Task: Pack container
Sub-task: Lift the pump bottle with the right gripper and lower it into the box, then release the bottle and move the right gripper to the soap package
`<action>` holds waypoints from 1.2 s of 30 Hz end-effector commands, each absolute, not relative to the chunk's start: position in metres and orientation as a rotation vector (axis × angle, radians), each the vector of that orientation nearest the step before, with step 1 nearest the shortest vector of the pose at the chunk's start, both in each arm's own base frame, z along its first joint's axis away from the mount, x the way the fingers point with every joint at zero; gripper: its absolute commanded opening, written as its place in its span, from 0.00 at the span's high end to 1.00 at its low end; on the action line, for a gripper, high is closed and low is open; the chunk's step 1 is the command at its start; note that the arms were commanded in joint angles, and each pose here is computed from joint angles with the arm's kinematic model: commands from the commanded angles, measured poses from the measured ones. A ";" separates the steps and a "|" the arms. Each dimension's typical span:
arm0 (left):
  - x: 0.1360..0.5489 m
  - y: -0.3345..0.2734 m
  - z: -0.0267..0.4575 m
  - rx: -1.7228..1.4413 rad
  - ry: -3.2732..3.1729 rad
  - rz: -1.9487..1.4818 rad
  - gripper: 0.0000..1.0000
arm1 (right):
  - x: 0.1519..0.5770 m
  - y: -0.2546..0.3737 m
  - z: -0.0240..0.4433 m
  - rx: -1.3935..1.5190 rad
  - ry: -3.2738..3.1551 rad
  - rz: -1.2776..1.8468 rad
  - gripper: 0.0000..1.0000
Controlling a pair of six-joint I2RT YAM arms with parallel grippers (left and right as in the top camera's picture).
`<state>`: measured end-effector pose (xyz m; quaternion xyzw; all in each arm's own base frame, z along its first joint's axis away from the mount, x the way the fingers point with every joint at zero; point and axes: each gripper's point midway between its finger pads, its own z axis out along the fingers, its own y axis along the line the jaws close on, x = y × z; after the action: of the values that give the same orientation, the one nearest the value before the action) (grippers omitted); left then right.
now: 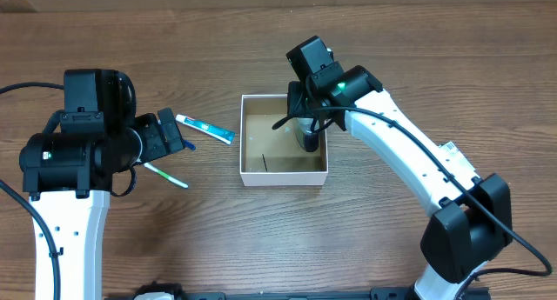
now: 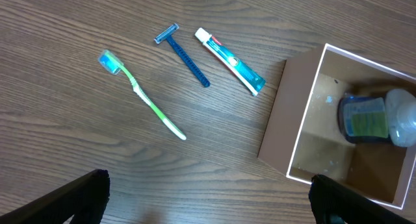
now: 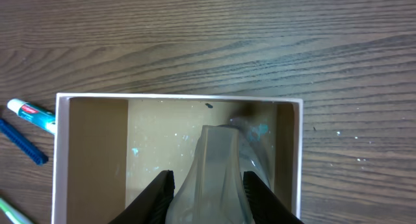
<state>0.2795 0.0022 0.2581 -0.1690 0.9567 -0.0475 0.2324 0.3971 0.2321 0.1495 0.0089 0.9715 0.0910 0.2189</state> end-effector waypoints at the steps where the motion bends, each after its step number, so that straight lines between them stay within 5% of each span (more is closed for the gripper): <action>1: 0.284 0.005 0.265 -0.449 2.607 -0.113 0.00 | 0.404 0.234 0.158 0.036 2.647 0.256 0.96; 15: 0.284 0.005 0.265 -0.449 2.607 -0.113 0.00 | 0.405 0.234 0.158 0.039 2.643 0.256 0.74; 23: 0.284 0.005 0.265 -0.448 2.607 -0.113 0.00 | 0.404 0.232 0.157 0.041 2.650 0.248 0.38; 28: 0.284 0.005 0.265 -0.448 2.607 -0.113 0.00 | 0.403 0.223 0.162 0.054 2.645 0.190 0.37; 33: 0.284 0.005 0.265 -0.448 2.606 -0.113 0.00 | 0.408 0.195 0.225 0.133 2.504 0.074 0.33; 36: 0.284 0.005 0.265 -0.448 2.607 -0.113 0.00 | 0.407 0.148 0.295 0.335 2.363 0.086 0.19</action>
<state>0.2796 0.0022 0.2580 -0.1690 0.9567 -0.0475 0.2324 0.4011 0.1942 0.1946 0.0481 0.9635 0.0152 0.2628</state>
